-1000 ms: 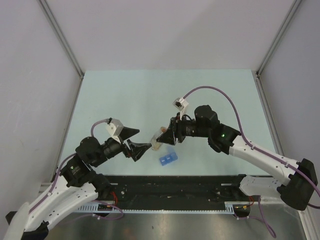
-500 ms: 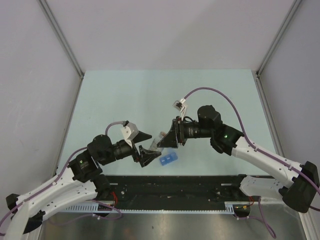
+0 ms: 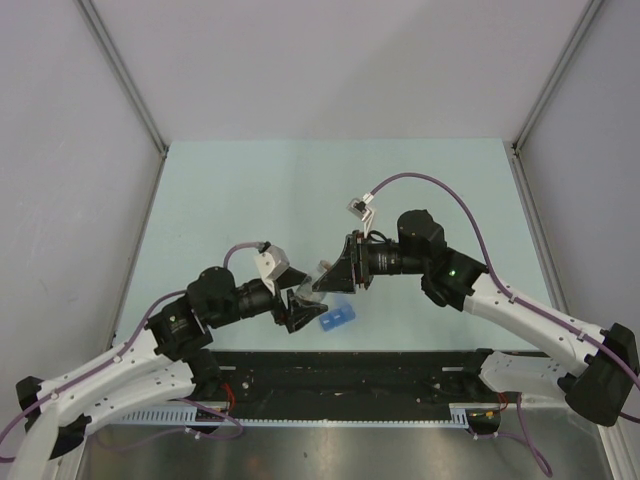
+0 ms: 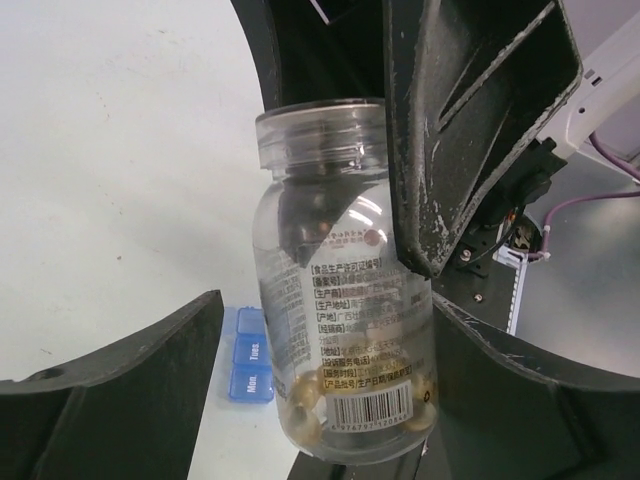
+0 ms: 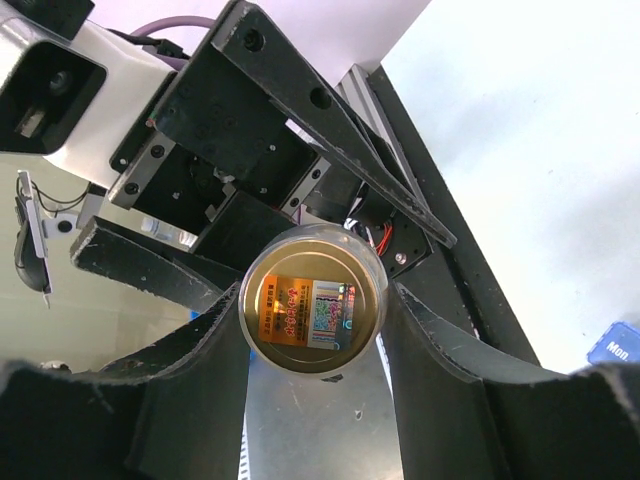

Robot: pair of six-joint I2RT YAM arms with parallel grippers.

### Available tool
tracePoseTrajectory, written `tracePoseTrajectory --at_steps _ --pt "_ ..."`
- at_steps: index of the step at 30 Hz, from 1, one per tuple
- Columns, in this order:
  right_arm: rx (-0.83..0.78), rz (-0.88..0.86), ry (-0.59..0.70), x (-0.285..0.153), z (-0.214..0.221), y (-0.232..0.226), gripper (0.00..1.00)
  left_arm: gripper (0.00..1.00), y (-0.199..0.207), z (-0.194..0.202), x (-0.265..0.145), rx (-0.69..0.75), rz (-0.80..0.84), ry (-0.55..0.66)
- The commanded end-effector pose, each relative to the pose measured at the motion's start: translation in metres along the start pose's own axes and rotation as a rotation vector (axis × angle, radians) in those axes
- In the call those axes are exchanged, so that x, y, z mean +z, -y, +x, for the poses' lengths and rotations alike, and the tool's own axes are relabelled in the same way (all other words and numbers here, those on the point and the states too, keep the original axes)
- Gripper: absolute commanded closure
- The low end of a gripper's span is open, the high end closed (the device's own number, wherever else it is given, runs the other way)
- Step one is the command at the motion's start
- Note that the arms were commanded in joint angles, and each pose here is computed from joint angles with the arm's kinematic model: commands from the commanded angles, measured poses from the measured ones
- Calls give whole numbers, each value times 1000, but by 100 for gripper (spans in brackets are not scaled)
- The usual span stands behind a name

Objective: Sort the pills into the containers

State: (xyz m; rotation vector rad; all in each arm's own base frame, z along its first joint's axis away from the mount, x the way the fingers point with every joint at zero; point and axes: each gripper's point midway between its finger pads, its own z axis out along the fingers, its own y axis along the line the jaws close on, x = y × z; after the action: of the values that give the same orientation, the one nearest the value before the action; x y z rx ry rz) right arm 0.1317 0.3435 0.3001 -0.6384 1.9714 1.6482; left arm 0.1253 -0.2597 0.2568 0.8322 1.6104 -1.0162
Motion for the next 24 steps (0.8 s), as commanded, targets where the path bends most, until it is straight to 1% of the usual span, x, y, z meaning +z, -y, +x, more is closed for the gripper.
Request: tracePoseTrajectory --at_steps 1,2,3,5,6,11,12,13,14,15,16,17,18,19,22,24 --pt "-48 -70 67 -5 -23 -29 100 20 8 -10 2 18 38 34" --pt "-47 -69 64 -5 -22 -28 100 23 8 -10 2 16 34 33" --pt "-46 -70 62 -5 -21 -29 100 29 8 -10 1 14 35 36" --pt "-44 -68 57 -4 -20 -28 100 36 8 -10 1 14 33 36" --pt "-43 -66 54 -4 -19 -27 100 41 8 -10 1 11 34 37" --pt "-39 -54 46 -2 -16 -25 100 53 9 -9 2 2 39 33" --pt "-44 -55 48 -2 -17 -25 100 59 10 -9 2 0 47 30" --pt "-48 -61 47 -1 -16 -27 100 62 11 -9 2 -2 48 30" --pt "-55 -64 49 -1 -16 -28 98 73 11 -8 3 -2 51 26" --pt "-64 -70 50 -1 -16 -30 91 79 11 -7 4 -9 53 21" --pt "-83 -79 63 -1 -18 -33 70 86 11 -6 4 -14 52 19" --pt "-100 -80 72 -1 -19 -35 62 97 11 -6 5 -22 51 18" --pt "-109 -76 86 -2 -21 -36 53 99 11 -5 6 -39 48 18" --pt "-125 -69 121 -5 -27 -39 39 100 10 -4 6 -48 41 21" --pt "-161 -44 191 -8 -39 -43 27 100 7 -3 3 -80 19 38" --pt "-172 -38 230 -14 -44 -48 25 100 6 -4 -1 -104 8 57"
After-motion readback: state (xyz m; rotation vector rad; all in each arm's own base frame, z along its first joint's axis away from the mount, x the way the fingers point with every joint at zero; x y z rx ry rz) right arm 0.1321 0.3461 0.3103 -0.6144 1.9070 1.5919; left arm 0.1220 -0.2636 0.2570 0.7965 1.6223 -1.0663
